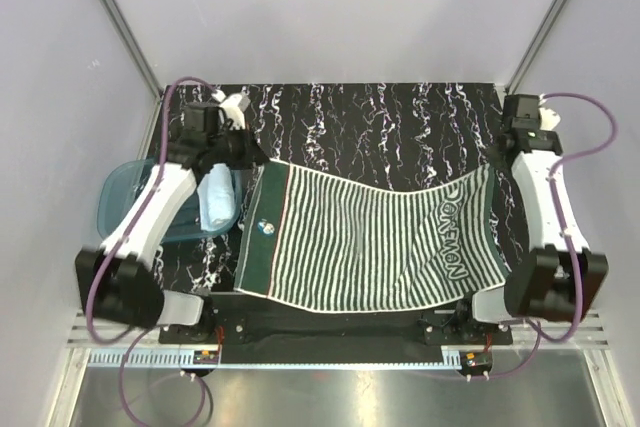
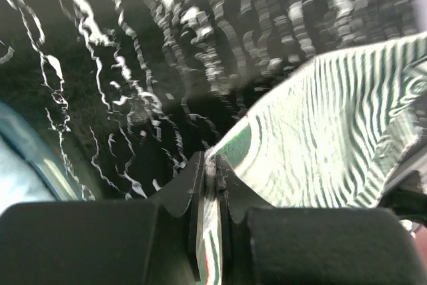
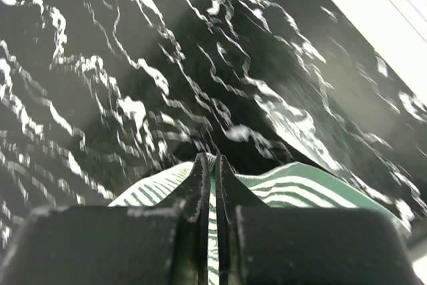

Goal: Roll the towels
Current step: Flatten the towel

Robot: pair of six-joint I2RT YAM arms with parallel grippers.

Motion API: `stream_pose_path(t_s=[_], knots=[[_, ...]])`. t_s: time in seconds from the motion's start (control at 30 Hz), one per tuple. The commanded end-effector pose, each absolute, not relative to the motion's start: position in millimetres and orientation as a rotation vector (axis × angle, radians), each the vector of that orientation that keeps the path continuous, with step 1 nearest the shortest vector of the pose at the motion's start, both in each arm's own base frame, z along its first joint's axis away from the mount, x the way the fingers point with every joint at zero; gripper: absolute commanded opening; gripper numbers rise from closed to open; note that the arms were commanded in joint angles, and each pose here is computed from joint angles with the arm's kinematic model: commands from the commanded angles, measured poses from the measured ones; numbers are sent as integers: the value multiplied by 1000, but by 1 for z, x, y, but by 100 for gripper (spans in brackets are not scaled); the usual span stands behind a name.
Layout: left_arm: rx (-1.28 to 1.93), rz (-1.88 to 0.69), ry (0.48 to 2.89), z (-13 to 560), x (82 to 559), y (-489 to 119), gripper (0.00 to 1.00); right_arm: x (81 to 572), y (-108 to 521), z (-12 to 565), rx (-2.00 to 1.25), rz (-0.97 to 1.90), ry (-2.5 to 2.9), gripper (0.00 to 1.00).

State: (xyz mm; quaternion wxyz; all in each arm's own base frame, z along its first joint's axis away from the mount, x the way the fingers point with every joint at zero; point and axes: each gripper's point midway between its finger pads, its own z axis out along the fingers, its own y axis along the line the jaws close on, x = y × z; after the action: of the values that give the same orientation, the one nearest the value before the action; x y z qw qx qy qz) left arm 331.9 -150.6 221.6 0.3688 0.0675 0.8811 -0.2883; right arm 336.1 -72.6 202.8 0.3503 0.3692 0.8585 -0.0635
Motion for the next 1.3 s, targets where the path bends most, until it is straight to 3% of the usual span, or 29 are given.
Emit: stream_pose_path(t_s=[0.0,0.17,0.3,0.53,0.8,1.2,1.27], knots=[[213,-710,2235,215,379,-157,0,396,-83,209,952,-110,2076,0],[165,-622,2418,159,431,-149,0,453,-89,166,954,-109,2133,0],[126,-616,2432,152,476,-147,0,490,-93,129,961,-126,2208,0],[7,-537,2464,126,512,-117,0,533,-110,133,937,-131,2184,0],[-46,-423,2493,113,528,-88,0,536,-138,120,1007,-198,2182,0],[-54,-395,2513,96,559,-82,0,556,-131,67,1003,-124,2302,0],[-53,-398,2511,93,561,-82,1,563,-132,72,991,-116,2294,6]])
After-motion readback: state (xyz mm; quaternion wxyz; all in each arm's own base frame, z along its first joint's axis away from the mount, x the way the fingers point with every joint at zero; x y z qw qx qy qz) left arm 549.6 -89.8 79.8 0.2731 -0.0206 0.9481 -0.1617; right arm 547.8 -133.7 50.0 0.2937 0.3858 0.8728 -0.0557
